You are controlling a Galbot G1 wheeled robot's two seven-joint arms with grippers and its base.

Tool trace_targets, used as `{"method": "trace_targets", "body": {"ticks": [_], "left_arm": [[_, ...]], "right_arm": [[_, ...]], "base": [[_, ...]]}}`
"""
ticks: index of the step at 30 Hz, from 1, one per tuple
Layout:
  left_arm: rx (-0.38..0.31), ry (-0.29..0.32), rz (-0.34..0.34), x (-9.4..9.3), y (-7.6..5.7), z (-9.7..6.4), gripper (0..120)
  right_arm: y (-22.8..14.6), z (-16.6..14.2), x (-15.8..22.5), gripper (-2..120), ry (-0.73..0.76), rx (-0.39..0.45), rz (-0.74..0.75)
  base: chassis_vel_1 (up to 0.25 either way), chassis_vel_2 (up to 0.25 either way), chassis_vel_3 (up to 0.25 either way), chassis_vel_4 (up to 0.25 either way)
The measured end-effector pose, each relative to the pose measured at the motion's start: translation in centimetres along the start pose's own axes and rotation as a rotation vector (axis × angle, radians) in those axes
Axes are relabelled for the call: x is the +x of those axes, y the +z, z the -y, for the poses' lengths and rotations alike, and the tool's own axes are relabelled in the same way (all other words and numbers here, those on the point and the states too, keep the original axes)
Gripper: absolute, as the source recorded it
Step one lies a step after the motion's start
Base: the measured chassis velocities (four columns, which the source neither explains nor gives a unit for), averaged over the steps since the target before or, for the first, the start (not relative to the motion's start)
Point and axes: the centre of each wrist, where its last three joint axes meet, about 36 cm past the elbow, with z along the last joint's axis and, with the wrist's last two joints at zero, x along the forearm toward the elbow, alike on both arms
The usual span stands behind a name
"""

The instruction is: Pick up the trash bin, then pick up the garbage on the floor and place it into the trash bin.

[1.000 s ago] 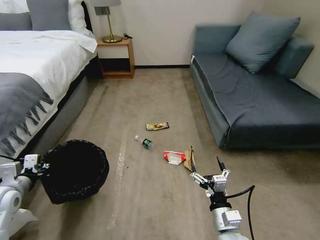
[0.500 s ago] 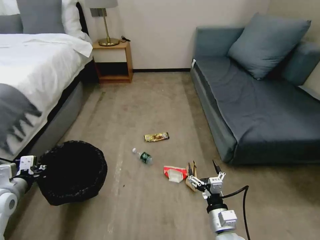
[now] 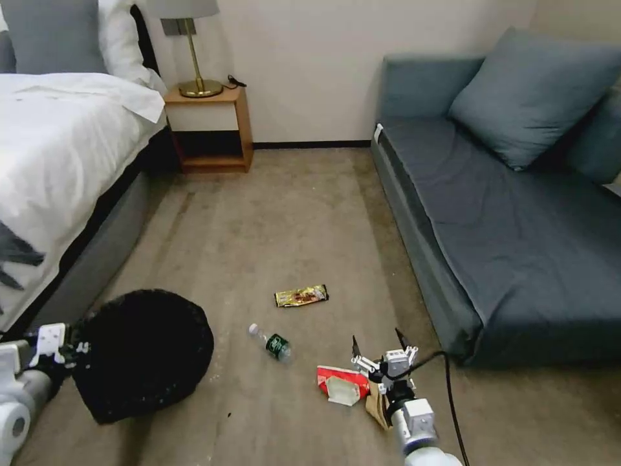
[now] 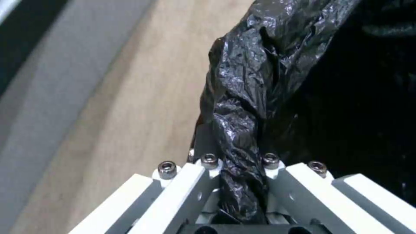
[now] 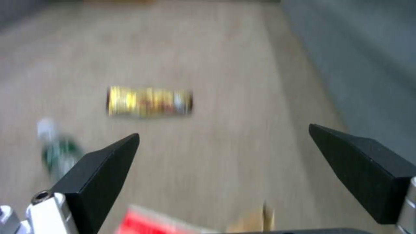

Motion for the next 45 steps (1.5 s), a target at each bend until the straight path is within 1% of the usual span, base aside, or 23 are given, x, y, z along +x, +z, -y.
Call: {"method": "trace_targets", "body": {"ticks": [1, 3, 11, 18, 20, 21, 22, 24, 25, 27, 28, 29, 31, 32, 33, 34, 35, 36, 39, 40, 41, 44, 45], "left_arm": [[-0.005, -0.001, -0.012, 0.5, 0.6, 0.3, 3], [-0.011, 0.001, -0.019, 1.0, 1.1, 0.8, 3], [-0.029, 0.014, -0.013, 2.4, 1.2, 1.6, 3], [-0.032, 0.020, -0.007, 2.6, 1.3, 2.1, 3], [-0.034, 0.026, -0.002, 2.7, 1.2, 2.3, 3], [-0.034, 0.026, -0.002, 2.7, 1.2, 2.3, 3], [-0.035, 0.028, -0.001, 2.8, 1.2, 2.4, 3], [-0.035, 0.030, -0.002, 2.9, 1.3, 2.4, 3], [-0.035, 0.030, -0.002, 2.9, 1.3, 2.4, 3], [-0.034, 0.030, -0.004, 2.9, 1.4, 2.5, 3], [-0.032, 0.030, -0.004, 2.9, 1.5, 2.5, 3], [-0.032, 0.030, -0.004, 2.9, 1.5, 2.5, 3], [-0.031, 0.034, -0.004, 2.9, 1.5, 2.6, 3], [-0.031, 0.034, -0.004, 2.9, 1.5, 2.6, 3], [-0.031, 0.037, -0.004, 2.8, 1.5, 2.7, 3], [-0.031, 0.037, -0.004, 2.8, 1.5, 2.7, 3], [-0.030, 0.041, -0.005, 2.8, 1.5, 2.8, 3], [-0.030, 0.041, -0.005, 2.8, 1.5, 2.8, 3], [-0.029, 0.045, -0.007, 2.7, 1.6, 2.9, 3], [-0.029, 0.045, -0.007, 2.7, 1.6, 2.9, 3], [-0.029, 0.046, -0.007, 2.7, 1.6, 2.9, 3], [-0.030, 0.046, -0.006, 2.6, 1.6, 2.9, 3], [-0.030, 0.046, -0.006, 2.6, 1.6, 2.9, 3]], "right_arm": [[0.2, 0.2, -0.5, 100, 0.003, 0.008, -0.053], [0.8, 0.6, -1.4, 100, 0.010, 0.016, -0.116], [2.7, 2.6, -4.7, 100, 0.030, -0.044, -0.258], [4.7, 4.1, -7.4, 99, 0.040, -0.121, -0.373], [5.4, 4.4, -8.1, 92, 0.034, -0.168, -0.407], [5.4, 4.4, -8.1, 92, 0.034, -0.168, -0.407], [5.5, 4.5, -8.4, 88, 0.030, -0.195, -0.420], [5.6, 4.6, -8.8, 79, 0.024, -0.244, -0.439], [5.6, 4.6, -8.8, 79, 0.024, -0.244, -0.439], [5.8, 4.5, -9.1, 68, 0.021, -0.262, -0.445], [5.8, 4.4, -9.2, 63, 0.020, -0.263, -0.446], [5.8, 4.4, -9.2, 63, 0.020, -0.263, -0.446], [5.9, 4.3, -9.3, 54, 0.018, -0.263, -0.448], [5.9, 4.3, -9.3, 54, 0.018, -0.263, -0.448], [5.9, 4.2, -9.3, 47, 0.018, -0.263, -0.448], [5.9, 4.2, -9.4, 47, 0.018, -0.263, -0.448], [5.9, 4.1, -9.4, 39, 0.018, -0.261, -0.449], [5.9, 4.1, -9.4, 39, 0.018, -0.261, -0.449], [6.0, 4.0, -9.5, 26, 0.019, -0.256, -0.449], [6.0, 4.0, -9.5, 26, 0.019, -0.256, -0.449], [6.1, 4.0, -9.6, 19, 0.018, -0.254, -0.448], [6.1, 4.1, -9.6, 7, 0.018, -0.247, -0.444], [6.1, 4.1, -9.6, 7, 0.018, -0.247, -0.444]], "base": [[0.000, 0.000, 0.000, 0.000], [0.070, -0.016, -0.041, 0.052], [0.009, -0.002, -0.005, 0.006], [0.000, 0.000, 0.000, 0.000], [0.000, 0.000, 0.000, 0.000], [0.000, 0.000, 0.000, 0.000], [0.000, 0.000, 0.000, 0.000], [0.000, 0.000, 0.000, 0.000], [0.000, 0.000, 0.000, 0.000], [0.000, 0.000, 0.000, 0.000], [0.000, 0.000, 0.000, 0.000], [0.000, 0.000, 0.000, 0.000], [0.000, 0.000, 0.000, 0.000], [0.000, 0.000, 0.000, 0.000], [0.000, 0.000, 0.000, 0.000], [0.000, 0.000, 0.000, 0.000], [0.000, 0.000, 0.000, 0.000], [0.000, 0.000, 0.000, 0.000], [0.000, 0.000, 0.000, 0.000], [0.000, 0.000, 0.000, 0.000], [0.000, 0.000, 0.000, 0.000], [0.000, 0.000, 0.000, 0.000], [0.000, 0.000, 0.000, 0.000]]}}
